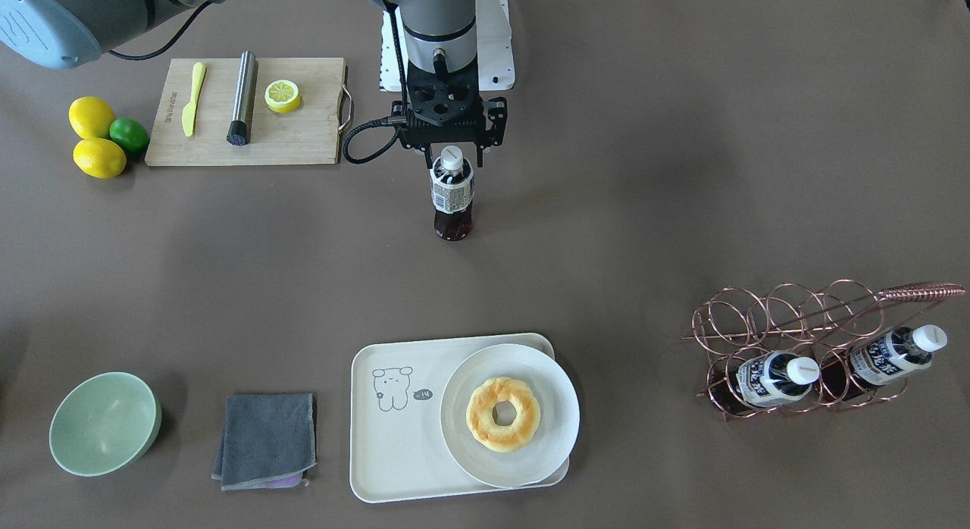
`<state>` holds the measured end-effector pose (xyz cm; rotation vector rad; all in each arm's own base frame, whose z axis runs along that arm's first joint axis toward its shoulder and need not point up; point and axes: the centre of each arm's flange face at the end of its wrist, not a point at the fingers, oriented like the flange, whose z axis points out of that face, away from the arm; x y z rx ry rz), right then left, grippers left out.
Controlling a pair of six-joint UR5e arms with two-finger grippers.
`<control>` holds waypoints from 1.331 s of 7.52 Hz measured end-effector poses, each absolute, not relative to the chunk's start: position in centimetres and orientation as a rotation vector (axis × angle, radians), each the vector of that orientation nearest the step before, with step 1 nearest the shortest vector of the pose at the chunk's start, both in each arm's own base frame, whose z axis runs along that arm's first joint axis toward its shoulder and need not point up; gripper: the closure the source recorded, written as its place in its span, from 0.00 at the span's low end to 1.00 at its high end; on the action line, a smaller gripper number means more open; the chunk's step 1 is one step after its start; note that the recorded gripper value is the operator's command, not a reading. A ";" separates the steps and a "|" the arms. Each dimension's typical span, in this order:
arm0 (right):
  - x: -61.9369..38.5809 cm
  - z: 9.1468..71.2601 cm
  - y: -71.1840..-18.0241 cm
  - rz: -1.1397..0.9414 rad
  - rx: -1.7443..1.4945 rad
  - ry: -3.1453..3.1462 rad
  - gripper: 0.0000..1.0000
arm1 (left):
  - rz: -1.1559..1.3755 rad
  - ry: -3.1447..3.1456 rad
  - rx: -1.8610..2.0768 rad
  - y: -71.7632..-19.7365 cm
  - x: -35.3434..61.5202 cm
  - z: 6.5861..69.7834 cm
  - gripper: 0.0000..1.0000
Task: Place tea on tray
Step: 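Close the right gripper around the tea bottle's neck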
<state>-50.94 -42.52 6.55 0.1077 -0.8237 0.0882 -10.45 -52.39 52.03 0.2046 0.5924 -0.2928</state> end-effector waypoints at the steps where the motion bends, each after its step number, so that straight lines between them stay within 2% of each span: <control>1: -50.8 6.6 -42.6 0.091 0.111 -0.820 0.30 | -0.292 0.593 0.205 -52.4 -10.4 52.0 0.02; 7: -51.2 6.9 -42.2 0.090 0.106 -0.816 0.30 | -0.295 0.590 0.201 -53.5 -10.5 52.0 0.02; 8: -51.3 6.9 -42.1 0.088 0.104 -0.816 0.38 | -0.294 0.590 0.202 -53.6 -10.5 52.0 0.02; 10: -51.3 7.0 -42.1 0.087 0.104 -0.815 0.40 | -0.294 0.589 0.203 -53.9 -10.5 51.9 0.02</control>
